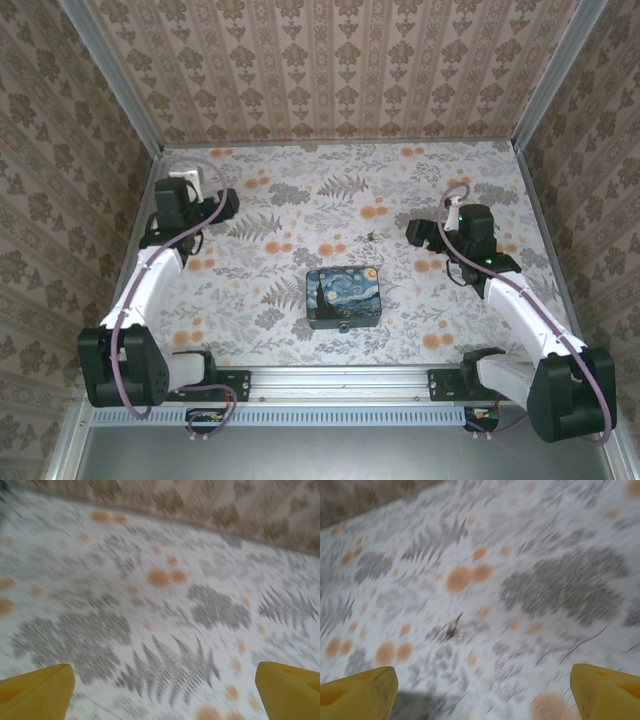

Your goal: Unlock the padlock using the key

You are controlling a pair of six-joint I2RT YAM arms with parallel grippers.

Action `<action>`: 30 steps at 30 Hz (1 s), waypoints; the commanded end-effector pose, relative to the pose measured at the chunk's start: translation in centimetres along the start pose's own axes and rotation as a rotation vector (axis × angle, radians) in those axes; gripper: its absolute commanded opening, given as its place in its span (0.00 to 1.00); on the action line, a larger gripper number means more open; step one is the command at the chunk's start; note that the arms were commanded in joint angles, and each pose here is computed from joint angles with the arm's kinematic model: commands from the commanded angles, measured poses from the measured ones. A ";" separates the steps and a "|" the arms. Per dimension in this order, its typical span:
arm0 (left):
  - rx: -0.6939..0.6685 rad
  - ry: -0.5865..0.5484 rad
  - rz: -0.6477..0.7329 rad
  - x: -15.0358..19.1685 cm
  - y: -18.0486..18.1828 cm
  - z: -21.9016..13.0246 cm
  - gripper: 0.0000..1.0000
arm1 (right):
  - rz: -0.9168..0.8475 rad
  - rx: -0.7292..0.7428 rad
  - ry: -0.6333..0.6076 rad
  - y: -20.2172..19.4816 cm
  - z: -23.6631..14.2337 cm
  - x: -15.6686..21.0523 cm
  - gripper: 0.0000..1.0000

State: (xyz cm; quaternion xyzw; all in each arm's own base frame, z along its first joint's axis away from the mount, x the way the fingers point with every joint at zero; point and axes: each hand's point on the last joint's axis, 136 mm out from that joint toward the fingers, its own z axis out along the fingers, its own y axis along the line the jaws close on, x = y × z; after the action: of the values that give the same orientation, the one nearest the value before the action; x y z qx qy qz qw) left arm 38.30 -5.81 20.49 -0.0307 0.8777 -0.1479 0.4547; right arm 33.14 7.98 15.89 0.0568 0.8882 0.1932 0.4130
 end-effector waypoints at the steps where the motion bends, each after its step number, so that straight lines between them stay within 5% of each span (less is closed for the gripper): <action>1: 0.119 0.182 -0.030 3.8 -4.4 -1.5 0.95 | 0.053 -0.055 0.233 2.6 -0.8 4.7 0.87; 7: 0.241 0.322 0.013 9.7 -10.1 -3.9 0.96 | 0.087 -0.082 0.374 5.1 -0.9 9.4 0.79; 15: 0.284 0.426 -0.075 16.9 -11.8 -5.5 0.96 | 0.102 -0.060 0.436 5.3 -2.4 13.4 0.74; 30: 0.310 0.569 -0.019 23.5 -16.5 -4.1 0.96 | 0.098 -0.129 0.504 7.4 -1.5 16.9 0.73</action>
State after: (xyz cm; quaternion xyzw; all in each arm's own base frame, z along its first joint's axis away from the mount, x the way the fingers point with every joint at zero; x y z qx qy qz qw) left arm 19.25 -24.30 8.67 0.0919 0.9387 -0.2794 0.1796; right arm 20.46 18.13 8.09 0.0173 0.9477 0.2674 0.1736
